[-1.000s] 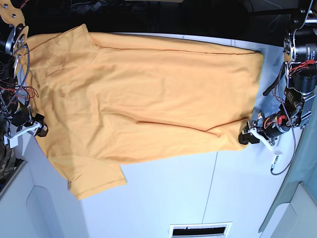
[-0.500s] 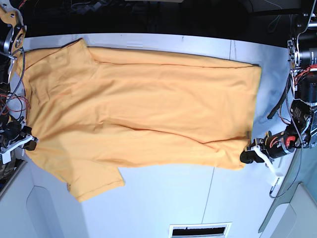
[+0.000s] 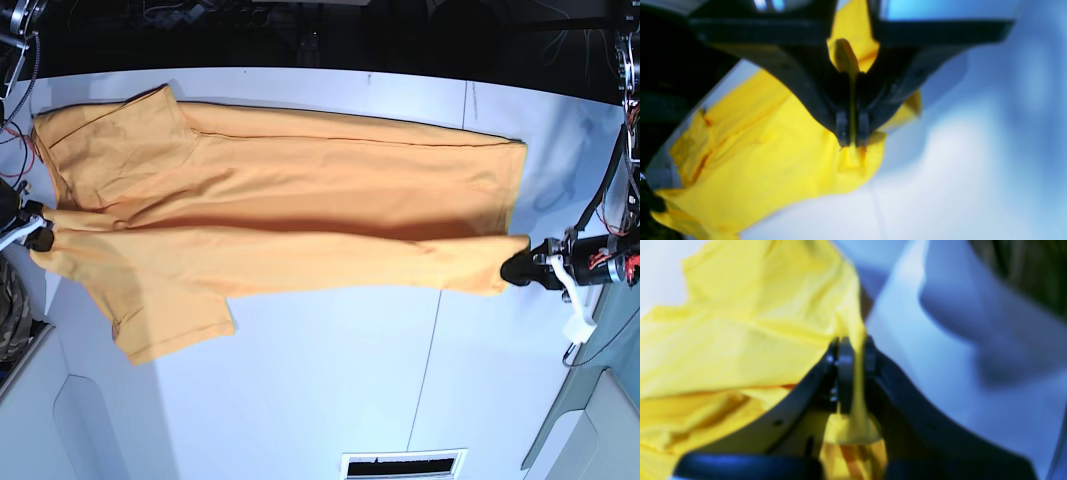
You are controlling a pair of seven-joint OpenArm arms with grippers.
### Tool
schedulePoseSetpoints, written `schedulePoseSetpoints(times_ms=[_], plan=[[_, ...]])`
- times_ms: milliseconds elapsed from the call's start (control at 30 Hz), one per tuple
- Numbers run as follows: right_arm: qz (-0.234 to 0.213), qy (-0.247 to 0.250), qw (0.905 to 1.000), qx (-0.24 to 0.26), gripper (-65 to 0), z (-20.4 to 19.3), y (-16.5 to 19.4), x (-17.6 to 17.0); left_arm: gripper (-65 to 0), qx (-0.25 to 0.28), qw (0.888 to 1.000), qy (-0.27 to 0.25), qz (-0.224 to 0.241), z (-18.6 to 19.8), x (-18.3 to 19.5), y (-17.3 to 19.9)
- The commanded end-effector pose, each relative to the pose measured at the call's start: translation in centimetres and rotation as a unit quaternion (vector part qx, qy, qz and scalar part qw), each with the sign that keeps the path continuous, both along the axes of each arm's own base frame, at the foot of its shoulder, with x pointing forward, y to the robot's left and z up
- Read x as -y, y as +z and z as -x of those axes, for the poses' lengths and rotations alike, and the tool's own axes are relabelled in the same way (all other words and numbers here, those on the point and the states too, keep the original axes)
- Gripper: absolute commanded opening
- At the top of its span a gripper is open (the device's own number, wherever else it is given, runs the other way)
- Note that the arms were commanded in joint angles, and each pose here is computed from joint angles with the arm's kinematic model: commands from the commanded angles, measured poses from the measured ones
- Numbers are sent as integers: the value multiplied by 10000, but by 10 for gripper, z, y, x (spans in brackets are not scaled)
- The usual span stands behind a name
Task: Layout the t-shirt on the table in an organized manner, then fold the t-shirt properly
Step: 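Fold the shirt lengthwise, lifting the hem edge over onto the collar edge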
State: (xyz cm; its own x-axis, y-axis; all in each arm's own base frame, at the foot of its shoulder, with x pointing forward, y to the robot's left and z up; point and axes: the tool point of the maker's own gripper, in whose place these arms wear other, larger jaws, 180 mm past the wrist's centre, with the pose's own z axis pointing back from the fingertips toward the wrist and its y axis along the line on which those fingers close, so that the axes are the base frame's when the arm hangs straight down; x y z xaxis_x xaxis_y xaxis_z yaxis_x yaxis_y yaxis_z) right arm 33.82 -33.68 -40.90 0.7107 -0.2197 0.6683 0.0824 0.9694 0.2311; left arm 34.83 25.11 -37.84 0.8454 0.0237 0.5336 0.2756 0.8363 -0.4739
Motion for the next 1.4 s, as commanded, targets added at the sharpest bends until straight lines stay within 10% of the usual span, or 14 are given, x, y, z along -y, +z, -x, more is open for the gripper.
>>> schedulePoseSetpoints(times_ms=[0, 167, 333, 767, 1167, 1367], plan=[[41, -81, 9997, 248, -650, -2, 14, 12, -650, 213, 9998, 28, 1, -6, -7, 13], [-11, -306, 9995, 108, -650, 37, -12, 19, -650, -45, 9999, 78, 104, 18, -1, -12], [20, -418, 9984, 383, -286, 28, -3, 24, -650, -2, 9999, 124, 80, 19, 2, -18], [263, -440, 9892, 1374, -279, -85, 66, 20, -650, -141, 9997, 48, -196, 26, -3, -28], [405, 212, 9990, -22, -279, -77, -32, -23, -650, -108, 9998, 67, -182, 25, -3, -27], [-8, 701, 9974, 159, -279, -86, -33, -72, -650, -57, 9998, 85, -181, 23, -2, -28]])
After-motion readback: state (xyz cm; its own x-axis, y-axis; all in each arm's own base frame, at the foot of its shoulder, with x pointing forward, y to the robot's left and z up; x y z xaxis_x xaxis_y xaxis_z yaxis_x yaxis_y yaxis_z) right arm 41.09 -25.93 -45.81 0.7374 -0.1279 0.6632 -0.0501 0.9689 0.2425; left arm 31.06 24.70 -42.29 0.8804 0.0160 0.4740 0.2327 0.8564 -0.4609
